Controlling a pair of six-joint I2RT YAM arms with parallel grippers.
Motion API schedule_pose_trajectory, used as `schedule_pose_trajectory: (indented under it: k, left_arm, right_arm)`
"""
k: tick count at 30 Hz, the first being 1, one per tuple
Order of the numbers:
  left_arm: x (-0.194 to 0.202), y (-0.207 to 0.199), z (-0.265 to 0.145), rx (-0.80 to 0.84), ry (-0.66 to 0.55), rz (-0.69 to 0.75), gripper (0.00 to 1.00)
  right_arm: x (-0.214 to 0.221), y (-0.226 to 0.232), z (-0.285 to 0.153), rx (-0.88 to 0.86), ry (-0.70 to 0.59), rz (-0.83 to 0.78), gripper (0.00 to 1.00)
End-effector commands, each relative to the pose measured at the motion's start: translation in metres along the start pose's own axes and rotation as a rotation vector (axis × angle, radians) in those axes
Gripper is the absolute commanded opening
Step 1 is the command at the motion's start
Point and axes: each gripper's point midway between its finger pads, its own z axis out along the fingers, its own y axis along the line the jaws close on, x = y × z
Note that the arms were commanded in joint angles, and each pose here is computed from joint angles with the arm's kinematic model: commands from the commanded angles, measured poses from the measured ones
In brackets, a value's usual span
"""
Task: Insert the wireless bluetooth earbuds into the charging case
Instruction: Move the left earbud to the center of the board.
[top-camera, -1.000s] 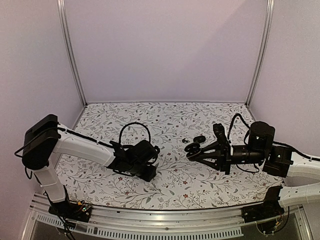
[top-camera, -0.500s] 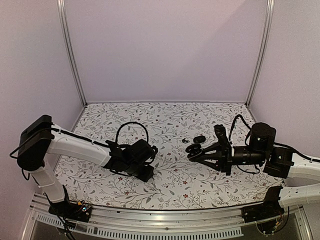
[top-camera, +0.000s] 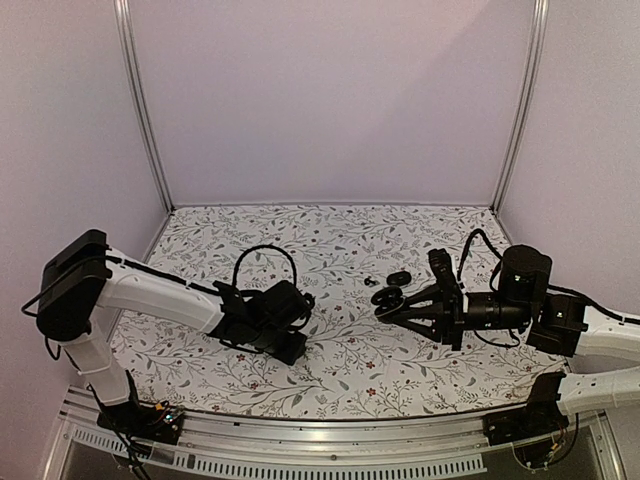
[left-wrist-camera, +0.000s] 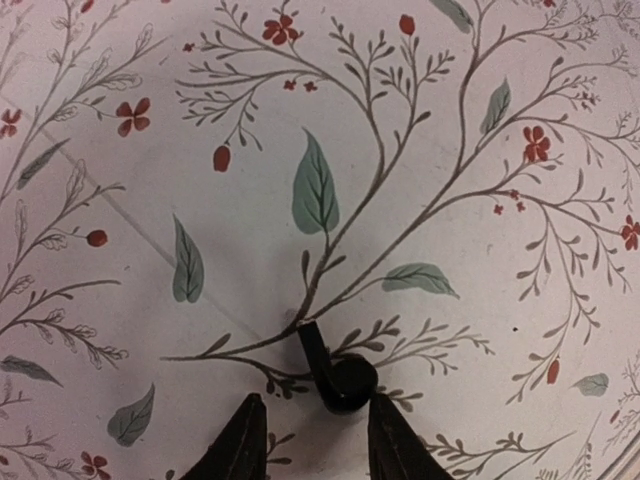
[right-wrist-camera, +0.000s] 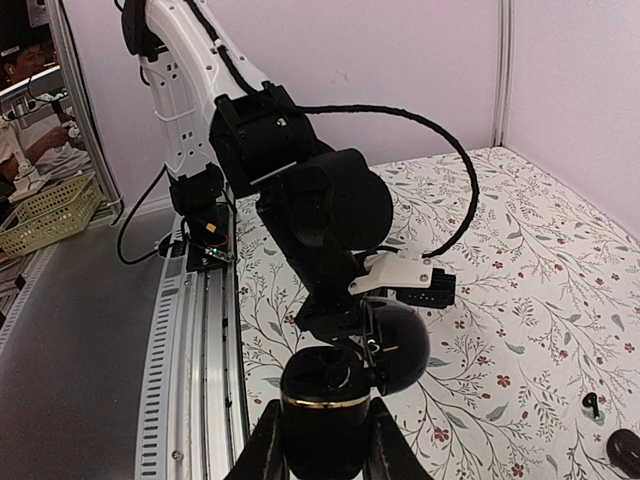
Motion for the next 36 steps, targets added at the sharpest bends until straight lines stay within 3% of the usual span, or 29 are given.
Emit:
schedule_pose_trajectory:
  k: [1, 7, 21, 25, 30, 36]
  left_arm:
    - [-0.008, -0.005, 0.005, 0.001, -0.011, 0.007, 0.34]
    - [-0.006, 0.001, 0.009, -0.028, -0.004, 0.010, 0.35]
    - [-0.016, 0.070, 0.004, -0.155, -0.010, -0.049, 0.36]
    - [-0.023, 0.072, -0.003, -0.108, -0.046, -0.063, 0.38]
    - [-0.052, 0.064, -0.022, -0.070, -0.093, 0.051, 0.49]
    - [-0.071, 0.079, -0.057, -0.086, -0.045, 0.263, 0.65]
  right_arm:
    - [0.001, -0.004, 0.000, 0.018, 0.004, 0.007, 0.00]
    - [0.003, -0.005, 0.000, 0.021, 0.008, 0.009, 0.00]
    - [0.003, -0.007, 0.001, 0.034, 0.011, 0.011, 0.00]
    - [0.003, -0.007, 0.001, 0.034, 0.014, 0.012, 0.00]
    - [0.003, -0.008, 0.001, 0.034, 0.014, 0.012, 0.00]
    - [0.003, -0.007, 0.001, 0.032, 0.015, 0.014, 0.00]
